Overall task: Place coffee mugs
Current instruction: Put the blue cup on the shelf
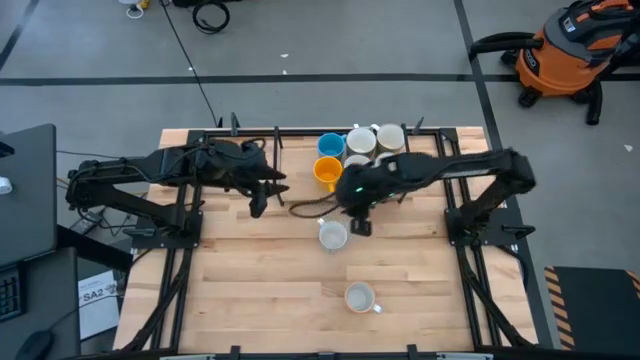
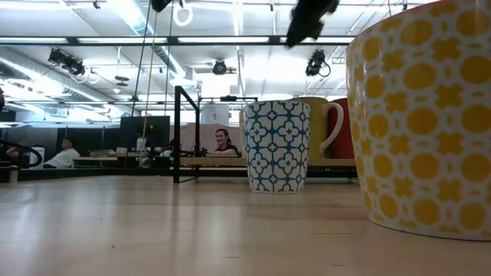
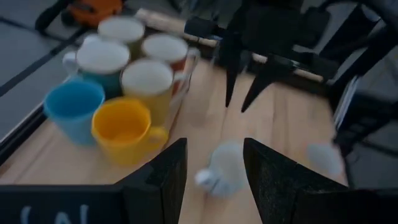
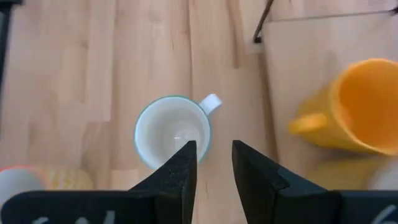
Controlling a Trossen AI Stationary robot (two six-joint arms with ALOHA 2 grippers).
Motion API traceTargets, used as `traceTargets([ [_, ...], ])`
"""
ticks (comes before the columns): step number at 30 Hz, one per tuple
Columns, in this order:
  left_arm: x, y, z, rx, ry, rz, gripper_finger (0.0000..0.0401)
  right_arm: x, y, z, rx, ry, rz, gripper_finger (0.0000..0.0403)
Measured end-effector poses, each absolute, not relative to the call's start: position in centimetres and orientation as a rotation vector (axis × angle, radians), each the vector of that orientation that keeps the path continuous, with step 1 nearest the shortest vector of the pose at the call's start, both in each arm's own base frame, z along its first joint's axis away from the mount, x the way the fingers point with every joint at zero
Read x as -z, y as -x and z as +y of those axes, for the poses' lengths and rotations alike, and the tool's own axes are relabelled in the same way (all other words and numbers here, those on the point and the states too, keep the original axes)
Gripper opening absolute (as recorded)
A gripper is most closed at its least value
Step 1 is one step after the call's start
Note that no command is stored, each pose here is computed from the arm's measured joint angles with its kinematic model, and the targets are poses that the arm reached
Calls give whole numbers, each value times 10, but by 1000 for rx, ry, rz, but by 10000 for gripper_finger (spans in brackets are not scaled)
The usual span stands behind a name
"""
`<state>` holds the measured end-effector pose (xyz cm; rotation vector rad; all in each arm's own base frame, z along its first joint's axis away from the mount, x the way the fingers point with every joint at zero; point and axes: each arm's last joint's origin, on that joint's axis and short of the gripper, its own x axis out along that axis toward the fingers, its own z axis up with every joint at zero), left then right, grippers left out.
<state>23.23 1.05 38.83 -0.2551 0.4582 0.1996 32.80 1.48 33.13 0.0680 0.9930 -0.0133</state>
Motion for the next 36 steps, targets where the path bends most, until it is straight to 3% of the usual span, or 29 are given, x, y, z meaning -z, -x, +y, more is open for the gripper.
traceTargets([
  [7,-394,-262,-5,-134,328,308,164,-381,-260,12,57,-40,942,107],
  [15,-394,-324,-38,-114,322,343,164,-414,-187,9,89,-14,895,107],
  [26,-362,-400,-89,-87,186,649,164,-435,-123,5,82,-22,766,107],
  [36,-304,-426,-109,-128,72,893,164,-440,-103,3,69,0,717,107],
])
